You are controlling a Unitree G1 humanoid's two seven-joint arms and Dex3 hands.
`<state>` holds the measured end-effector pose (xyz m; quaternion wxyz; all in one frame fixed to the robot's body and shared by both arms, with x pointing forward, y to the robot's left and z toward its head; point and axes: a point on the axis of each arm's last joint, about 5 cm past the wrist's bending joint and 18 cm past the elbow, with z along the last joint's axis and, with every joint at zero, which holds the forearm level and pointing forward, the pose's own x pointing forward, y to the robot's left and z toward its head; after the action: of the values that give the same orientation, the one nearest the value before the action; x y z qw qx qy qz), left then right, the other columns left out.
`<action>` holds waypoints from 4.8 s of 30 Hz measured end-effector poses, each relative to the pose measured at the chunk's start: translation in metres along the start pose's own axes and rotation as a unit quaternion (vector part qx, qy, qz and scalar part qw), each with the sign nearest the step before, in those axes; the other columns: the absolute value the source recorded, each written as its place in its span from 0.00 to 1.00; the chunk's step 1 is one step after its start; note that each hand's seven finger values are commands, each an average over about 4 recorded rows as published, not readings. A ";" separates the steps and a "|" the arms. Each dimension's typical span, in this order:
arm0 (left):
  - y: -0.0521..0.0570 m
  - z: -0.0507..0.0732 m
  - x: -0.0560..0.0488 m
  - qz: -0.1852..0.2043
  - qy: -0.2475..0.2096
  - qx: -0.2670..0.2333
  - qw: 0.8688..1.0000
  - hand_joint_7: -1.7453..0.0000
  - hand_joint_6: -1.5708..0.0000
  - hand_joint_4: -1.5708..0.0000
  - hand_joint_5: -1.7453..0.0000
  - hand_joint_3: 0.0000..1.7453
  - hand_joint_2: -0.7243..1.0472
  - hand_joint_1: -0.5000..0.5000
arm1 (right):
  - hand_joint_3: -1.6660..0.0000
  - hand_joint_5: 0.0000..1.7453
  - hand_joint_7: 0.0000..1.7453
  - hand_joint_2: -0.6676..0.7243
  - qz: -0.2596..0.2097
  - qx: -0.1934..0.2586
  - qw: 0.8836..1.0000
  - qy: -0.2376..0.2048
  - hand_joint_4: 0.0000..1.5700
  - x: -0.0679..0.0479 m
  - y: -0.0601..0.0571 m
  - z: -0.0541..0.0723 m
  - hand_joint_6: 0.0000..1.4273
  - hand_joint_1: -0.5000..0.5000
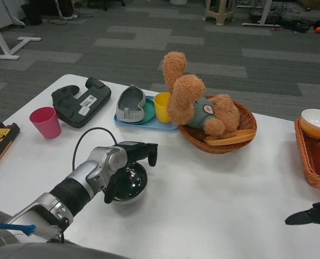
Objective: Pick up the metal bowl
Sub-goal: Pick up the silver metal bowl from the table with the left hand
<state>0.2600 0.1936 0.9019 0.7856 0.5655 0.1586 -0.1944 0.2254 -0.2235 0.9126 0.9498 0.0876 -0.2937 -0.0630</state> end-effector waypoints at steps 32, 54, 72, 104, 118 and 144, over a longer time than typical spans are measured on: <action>0.012 0.007 -0.003 0.020 -0.035 0.031 0.999 0.40 1.00 1.00 0.12 0.05 0.94 0.00 | 1.00 0.17 0.17 1.00 0.000 0.000 1.000 0.000 0.07 0.000 0.000 0.000 0.00 0.69; 0.004 0.013 -0.012 -0.042 -0.026 0.096 0.994 0.51 1.00 1.00 0.59 0.03 0.40 0.00 | 1.00 0.14 0.16 1.00 -0.003 -0.002 1.000 0.006 0.07 -0.004 -0.002 -0.001 0.00 0.69; -0.012 0.005 -0.015 -0.052 0.001 0.136 0.989 0.60 1.00 1.00 0.46 0.01 0.61 0.00 | 1.00 0.17 0.20 1.00 -0.004 -0.002 1.000 0.006 0.07 -0.004 -0.002 -0.001 0.00 0.69; -0.038 -0.004 -0.001 0.062 -0.017 0.168 0.984 0.04 0.51 0.43 0.00 0.45 0.93 0.00 | 1.00 0.17 0.20 1.00 -0.011 0.001 1.000 0.004 0.07 -0.004 -0.004 0.000 0.00 0.71; -0.030 -0.006 0.002 0.050 -0.020 0.105 0.993 0.04 0.41 0.00 0.00 0.75 0.85 0.00 | 1.00 0.17 0.20 1.00 -0.011 0.001 1.000 0.004 0.07 -0.004 -0.004 0.000 0.00 0.69; 0.016 0.002 -0.005 0.078 -0.060 0.054 0.994 0.04 0.62 0.00 0.00 0.85 0.85 0.00 | 1.00 0.17 0.20 1.00 -0.012 0.001 1.000 0.004 0.08 -0.004 -0.005 0.000 0.00 0.71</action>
<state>0.2640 0.1967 0.9181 0.7746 0.6053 0.0560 -0.1747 0.2215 -0.2273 0.9093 0.9500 0.0924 -0.2890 -0.0736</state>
